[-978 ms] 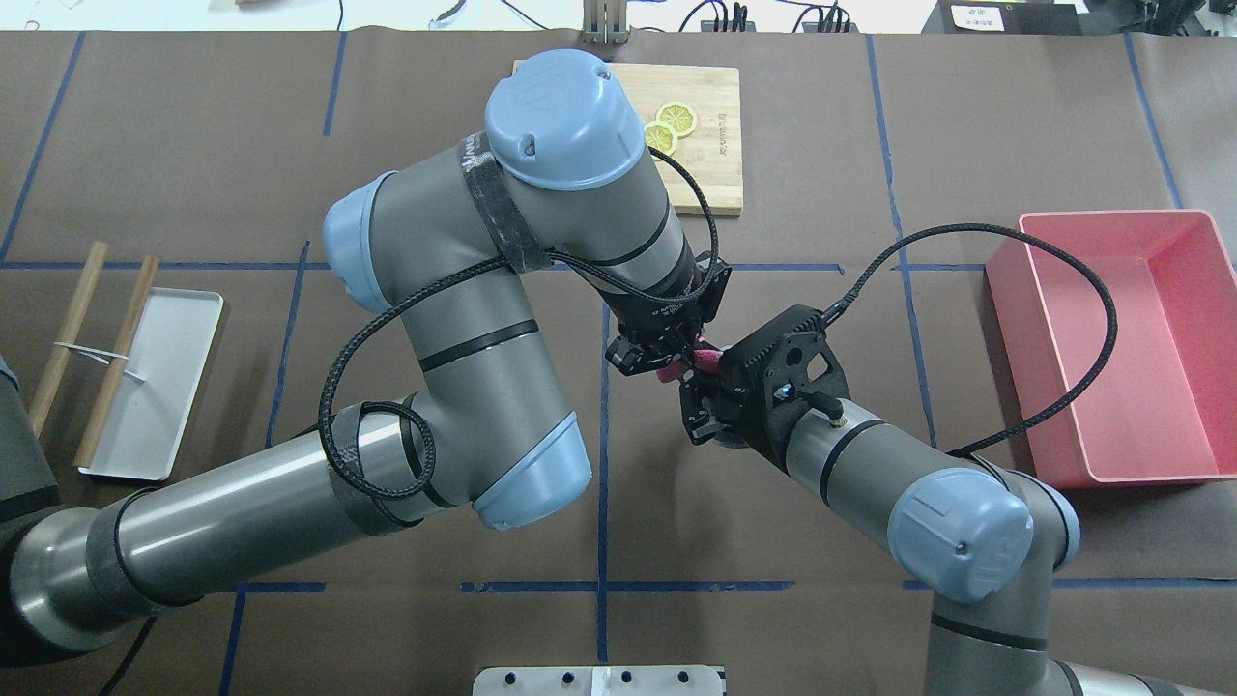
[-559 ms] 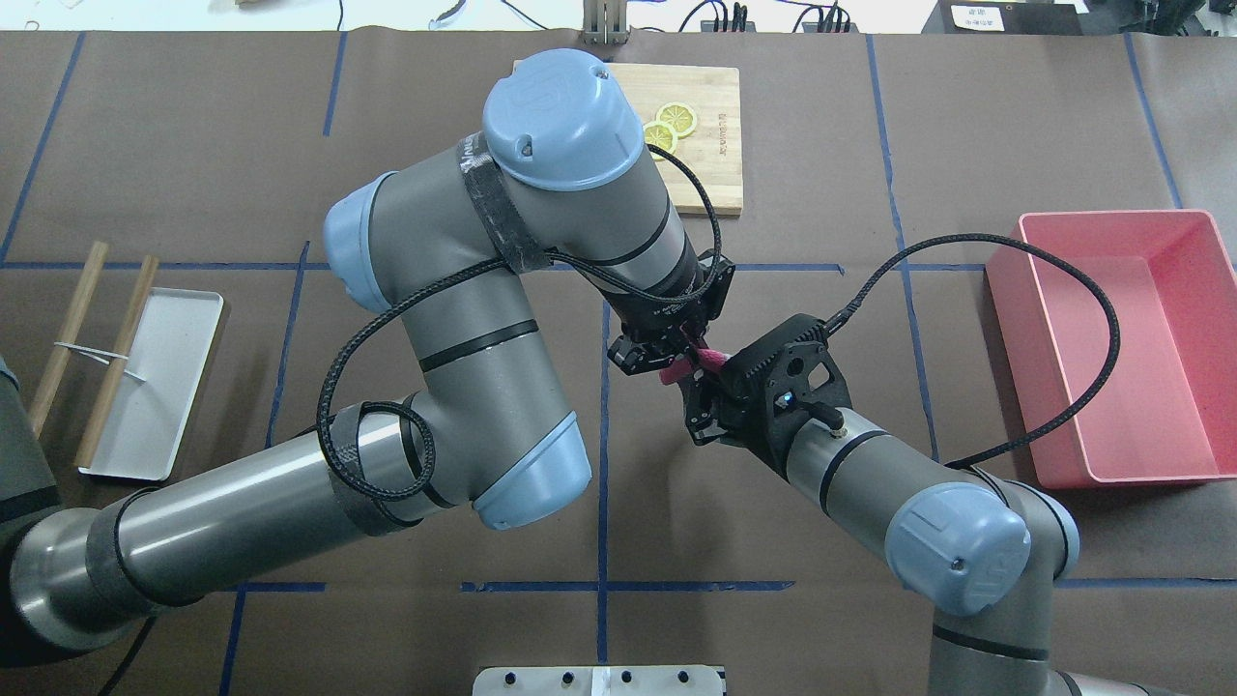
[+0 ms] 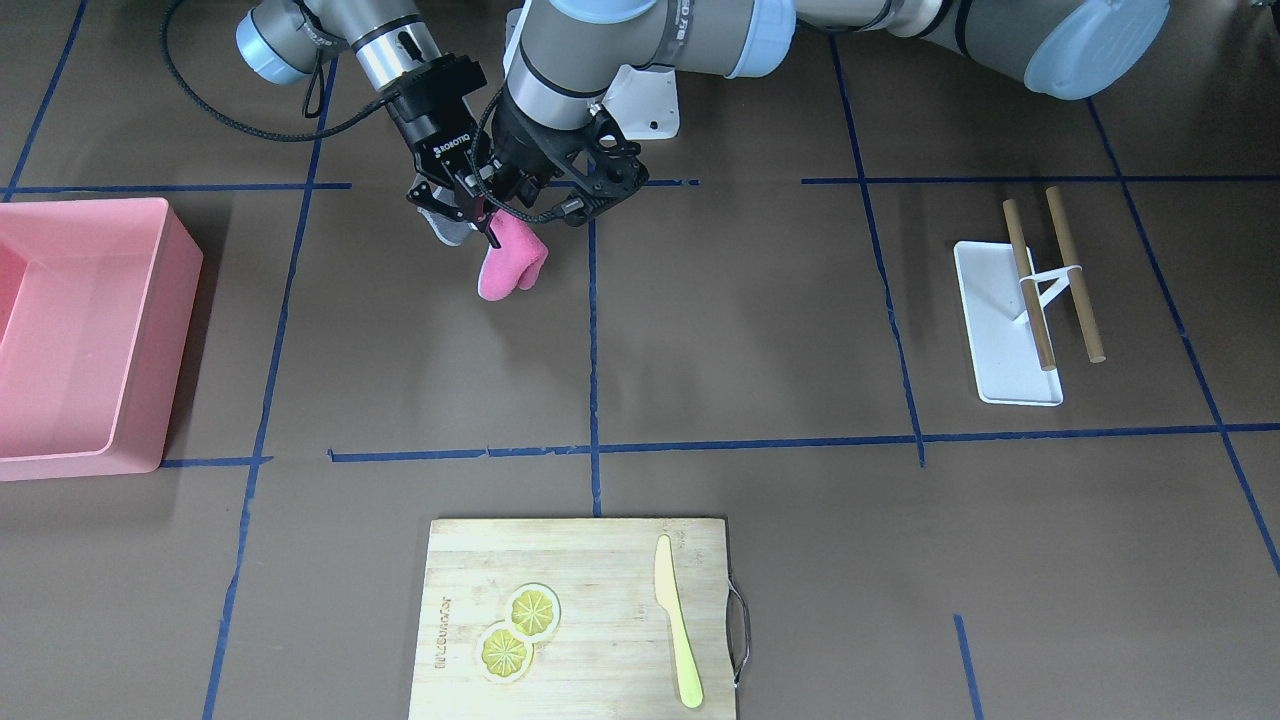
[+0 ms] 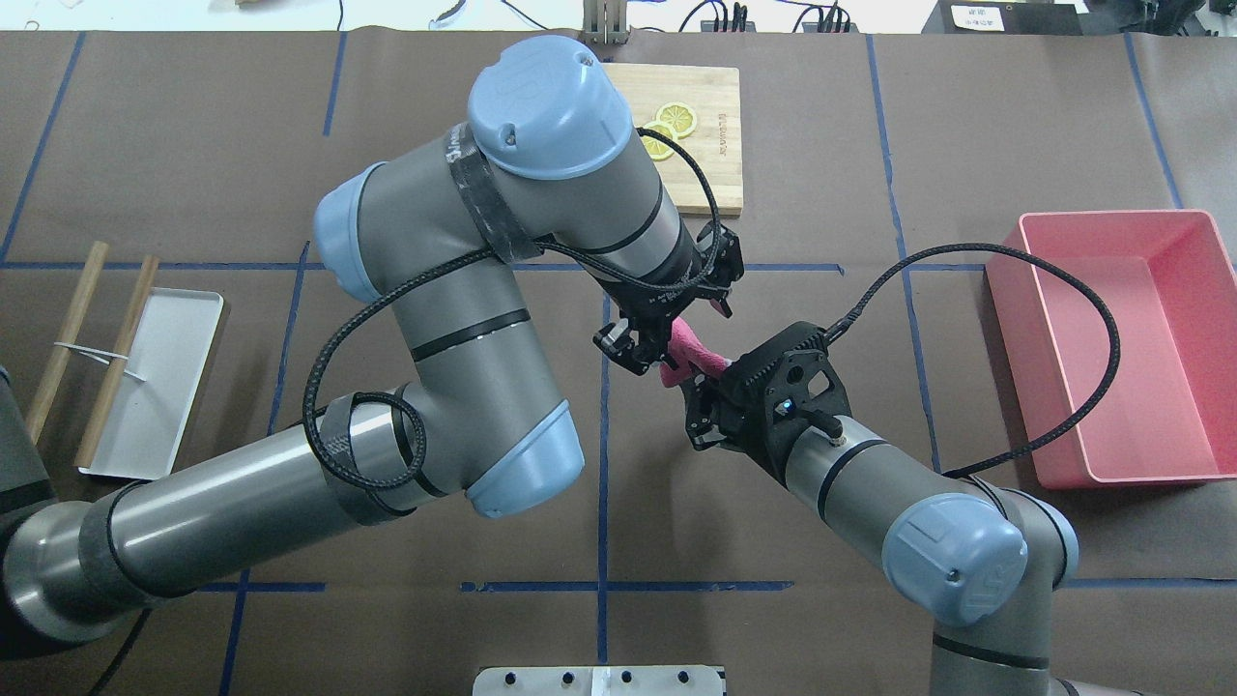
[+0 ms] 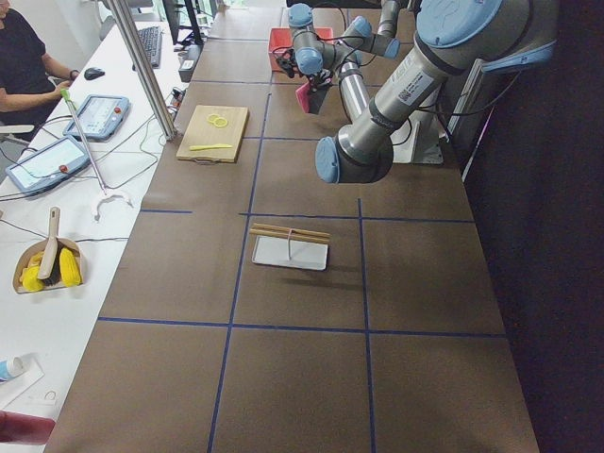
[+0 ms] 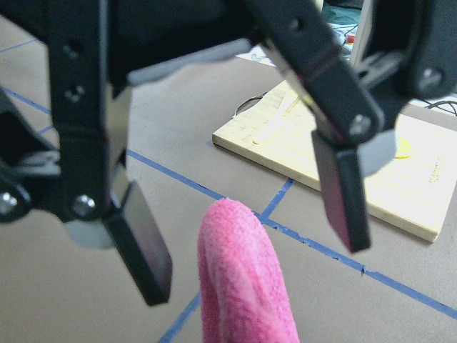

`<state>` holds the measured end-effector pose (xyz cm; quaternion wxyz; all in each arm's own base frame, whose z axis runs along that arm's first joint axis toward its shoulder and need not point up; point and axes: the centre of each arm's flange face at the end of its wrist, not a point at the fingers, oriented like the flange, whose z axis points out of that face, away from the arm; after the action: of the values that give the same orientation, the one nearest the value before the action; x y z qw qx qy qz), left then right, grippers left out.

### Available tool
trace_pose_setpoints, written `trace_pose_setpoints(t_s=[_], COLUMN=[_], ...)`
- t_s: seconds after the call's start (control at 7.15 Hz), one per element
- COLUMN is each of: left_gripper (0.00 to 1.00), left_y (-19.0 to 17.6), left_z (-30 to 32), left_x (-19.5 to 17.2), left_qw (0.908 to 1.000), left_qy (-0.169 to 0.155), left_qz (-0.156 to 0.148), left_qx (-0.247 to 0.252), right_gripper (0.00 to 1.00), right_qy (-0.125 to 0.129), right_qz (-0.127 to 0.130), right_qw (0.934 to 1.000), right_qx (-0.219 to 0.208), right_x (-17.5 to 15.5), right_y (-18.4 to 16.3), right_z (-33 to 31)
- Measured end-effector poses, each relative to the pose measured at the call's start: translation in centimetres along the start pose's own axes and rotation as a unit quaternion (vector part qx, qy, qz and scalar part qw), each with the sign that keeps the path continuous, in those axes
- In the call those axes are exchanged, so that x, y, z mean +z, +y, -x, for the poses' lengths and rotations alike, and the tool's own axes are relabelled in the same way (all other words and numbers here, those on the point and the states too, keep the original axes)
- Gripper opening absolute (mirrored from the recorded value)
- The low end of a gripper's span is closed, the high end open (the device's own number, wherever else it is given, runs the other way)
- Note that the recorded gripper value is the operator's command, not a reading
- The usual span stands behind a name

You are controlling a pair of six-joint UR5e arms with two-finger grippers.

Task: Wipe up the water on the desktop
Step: 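Open the left gripper and withdraw it while the right gripper lowers the cloth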

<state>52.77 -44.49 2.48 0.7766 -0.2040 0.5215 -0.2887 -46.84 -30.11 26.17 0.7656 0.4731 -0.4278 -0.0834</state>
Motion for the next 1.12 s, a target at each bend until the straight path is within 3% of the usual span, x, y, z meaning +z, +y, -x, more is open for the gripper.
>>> trace_pose_setpoints(t_s=[0.28, 0.42, 0.56, 0.7, 0.98, 1.12], left_gripper=[0.85, 0.85, 0.85, 0.85, 0.85, 0.85], left_y=[-4.4, -6.4, -8.3, -9.8, -11.4, -11.8], left_z=[-0.5, 1.0, 4.2, 7.2, 9.3, 9.7], left_x=[-4.0, -5.9, -7.5, -8.5, -8.7, -8.5], left_qw=[0.9992, 0.9987, 0.9975, 0.994, 0.9893, 0.9879], left_qy=[0.03, 0.04, 0.042, 0.038, 0.029, 0.025], left_qz=[-0.022, -0.031, -0.038, -0.046, -0.056, -0.059], left_qx=[-0.008, 0.0, 0.043, 0.091, 0.132, 0.142], right_gripper=[0.0, 0.0, 0.0, 0.0, 0.0, 0.0], right_qy=[0.043, 0.067, 0.083, 0.103, 0.14, 0.151], right_qz=[0.043, 0.069, 0.106, 0.164, 0.289, 0.328], right_qw=[0.9951, 0.988, 0.9763, 0.9561, 0.8997, 0.8781], right_qx=[0.078, 0.121, 0.169, 0.22, 0.296, 0.314], right_x=[-0.6, -1.0, -0.8, -0.2, 0.2, 0.8], right_y=[-0.4, -0.7, -1.0, -1.5, -2.5, -2.1], right_z=[0.1, -0.2, -1.6, -4.1, -9.3, -10.8])
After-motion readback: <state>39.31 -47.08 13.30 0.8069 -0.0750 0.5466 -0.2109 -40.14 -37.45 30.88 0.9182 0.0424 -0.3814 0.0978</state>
